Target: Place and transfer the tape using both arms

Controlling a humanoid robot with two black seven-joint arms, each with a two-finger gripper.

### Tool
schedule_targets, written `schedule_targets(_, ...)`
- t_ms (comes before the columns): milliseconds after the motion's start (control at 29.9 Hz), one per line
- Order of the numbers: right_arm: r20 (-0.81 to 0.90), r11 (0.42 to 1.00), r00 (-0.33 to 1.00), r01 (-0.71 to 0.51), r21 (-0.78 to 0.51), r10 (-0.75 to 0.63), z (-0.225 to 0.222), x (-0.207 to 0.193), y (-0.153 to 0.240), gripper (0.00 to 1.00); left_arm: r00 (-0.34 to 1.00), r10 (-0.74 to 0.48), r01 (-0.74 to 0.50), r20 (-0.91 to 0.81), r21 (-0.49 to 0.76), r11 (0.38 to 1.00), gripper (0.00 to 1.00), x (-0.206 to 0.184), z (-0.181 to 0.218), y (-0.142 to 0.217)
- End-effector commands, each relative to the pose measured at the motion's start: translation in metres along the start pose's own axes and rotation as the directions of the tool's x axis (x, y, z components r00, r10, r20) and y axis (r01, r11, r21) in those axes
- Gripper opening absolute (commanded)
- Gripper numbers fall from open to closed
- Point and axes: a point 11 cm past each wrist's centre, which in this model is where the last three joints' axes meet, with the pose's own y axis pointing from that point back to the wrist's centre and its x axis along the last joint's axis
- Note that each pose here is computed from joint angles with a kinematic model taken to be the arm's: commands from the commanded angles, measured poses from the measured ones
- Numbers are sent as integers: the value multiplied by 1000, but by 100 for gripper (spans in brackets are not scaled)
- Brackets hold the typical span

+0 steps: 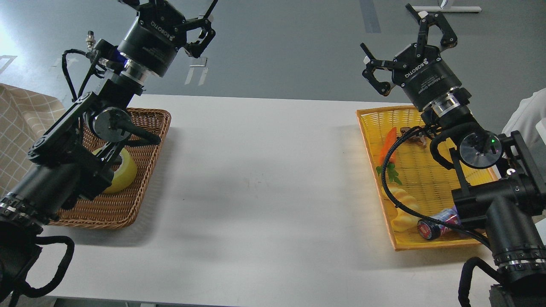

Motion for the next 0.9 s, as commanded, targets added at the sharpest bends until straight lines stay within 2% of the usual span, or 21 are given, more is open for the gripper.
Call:
schedule_targets(0,5,1000,1000,-10,-1,10,3,3,5,99,1000,1,-1,-17,-2,1000,98,-2,-6,-2)
schedule_targets(301,14,999,999,-44,-18,44,11,15,13,99,1000,-5,6,-26,21,1000,98,-6,-16,-1)
schedule_targets(468,28,998,997,-66,-23,66,16,22,19,99,1000,27,-27,-16,39,999,98,4,-21,4)
schedule_targets(635,34,998,997,-67,-4,68,12,23,21,99,996,93,-91,-14,83,992,98,21,-41,14)
schedule_targets(735,34,998,998,-60,0,60,11,20,20,99,994,108,-104,-17,148,983,98,22,-65,22)
schedule_targets(869,34,998,998,-55,2,55,11,19,19,99,994,107,-103,-10,177,979,98,22,-73,26)
